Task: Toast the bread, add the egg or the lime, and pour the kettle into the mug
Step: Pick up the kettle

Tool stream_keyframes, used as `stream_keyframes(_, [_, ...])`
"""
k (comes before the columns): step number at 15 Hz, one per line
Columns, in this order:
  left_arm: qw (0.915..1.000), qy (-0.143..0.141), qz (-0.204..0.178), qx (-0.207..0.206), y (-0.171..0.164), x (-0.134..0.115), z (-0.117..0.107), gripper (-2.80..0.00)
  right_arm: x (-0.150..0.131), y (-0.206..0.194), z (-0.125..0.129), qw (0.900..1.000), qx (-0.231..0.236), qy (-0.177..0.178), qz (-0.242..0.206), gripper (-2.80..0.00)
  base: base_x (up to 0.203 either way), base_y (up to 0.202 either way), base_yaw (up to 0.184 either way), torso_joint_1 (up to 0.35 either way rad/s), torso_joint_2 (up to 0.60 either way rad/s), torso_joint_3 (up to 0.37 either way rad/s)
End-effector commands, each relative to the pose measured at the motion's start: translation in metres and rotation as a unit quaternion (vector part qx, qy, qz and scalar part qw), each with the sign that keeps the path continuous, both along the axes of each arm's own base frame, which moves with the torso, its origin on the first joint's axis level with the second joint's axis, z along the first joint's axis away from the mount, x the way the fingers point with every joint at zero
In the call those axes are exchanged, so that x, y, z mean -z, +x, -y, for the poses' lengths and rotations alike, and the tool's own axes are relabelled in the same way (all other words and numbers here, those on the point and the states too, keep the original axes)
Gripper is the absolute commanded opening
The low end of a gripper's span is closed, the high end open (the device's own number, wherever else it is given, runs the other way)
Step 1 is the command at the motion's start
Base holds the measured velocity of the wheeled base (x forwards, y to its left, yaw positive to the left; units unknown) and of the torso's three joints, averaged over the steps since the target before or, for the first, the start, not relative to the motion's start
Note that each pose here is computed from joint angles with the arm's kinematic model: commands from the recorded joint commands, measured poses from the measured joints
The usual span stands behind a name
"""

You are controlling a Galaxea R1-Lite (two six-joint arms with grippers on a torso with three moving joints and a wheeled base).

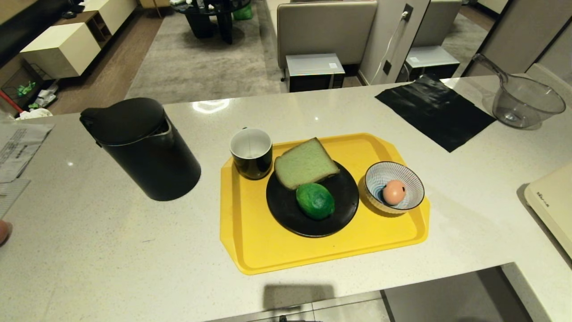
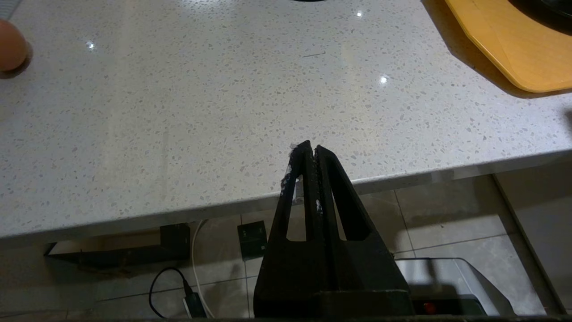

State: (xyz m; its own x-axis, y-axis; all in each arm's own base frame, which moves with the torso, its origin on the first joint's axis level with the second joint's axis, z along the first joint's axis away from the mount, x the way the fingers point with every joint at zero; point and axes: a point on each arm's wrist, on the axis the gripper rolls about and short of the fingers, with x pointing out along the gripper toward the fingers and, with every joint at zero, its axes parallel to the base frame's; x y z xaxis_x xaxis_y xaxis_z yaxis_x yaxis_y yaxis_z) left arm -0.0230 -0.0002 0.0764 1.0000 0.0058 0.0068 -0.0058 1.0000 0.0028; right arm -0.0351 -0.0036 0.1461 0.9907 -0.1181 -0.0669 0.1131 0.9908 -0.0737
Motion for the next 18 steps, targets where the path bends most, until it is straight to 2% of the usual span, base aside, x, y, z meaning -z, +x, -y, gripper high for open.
stream_keyframes(1, [1.0000, 0.000, 0.000, 0.000, 0.000, 0.000, 0.000, -2.80, 0.028, -0.001, 0.000, 1.000, 0.001, -0.009, 0.002, -2.80, 0.000, 0.000, 0.000, 0.000, 0.00, 0.000])
stream_keyframes(5, [1.0000, 0.000, 0.000, 0.000, 0.000, 0.000, 0.000, -2.80, 0.048, 0.006, -0.001, 0.998, -0.014, -0.046, 0.051, -2.80, 0.000, 0.000, 0.000, 0.000, 0.00, 0.000])
stream_keyframes(9, [1.0000, 0.000, 0.000, 0.000, 0.000, 0.000, 0.000, -2.80, 0.066, 0.014, -0.003, 0.995, -0.052, -0.047, 0.077, -2.80, 0.000, 0.000, 0.000, 0.000, 0.00, 0.000])
stream_keyframes(10, [1.0000, 0.000, 0.000, 0.000, 0.000, 0.000, 0.000, -2.80, 0.066, 0.014, -0.004, 0.994, -0.070, -0.040, 0.079, -2.80, 0.000, 0.000, 0.000, 0.000, 0.00, 0.000])
stream_keyframes(13, [1.0000, 0.000, 0.000, 0.000, 0.000, 0.000, 0.000, -2.80, 0.071, 0.014, -0.004, 0.996, -0.072, -0.005, 0.055, -2.80, 0.000, 0.000, 0.000, 0.000, 0.00, 0.000])
stream_keyframes(14, [1.0000, 0.000, 0.000, 0.001, 0.000, 0.000, 0.000, -2.80, 0.071, 0.014, -0.004, 0.996, -0.071, 0.017, 0.055, -2.80, 0.000, 0.000, 0.000, 0.000, 0.00, 0.000])
stream_keyframes(18, [1.0000, 0.000, 0.000, 0.000, 0.000, 0.000, 0.000, -2.80, 0.071, 0.014, -0.004, 0.996, -0.066, 0.024, 0.056, -2.80, 0.000, 0.000, 0.000, 0.000, 0.00, 0.000])
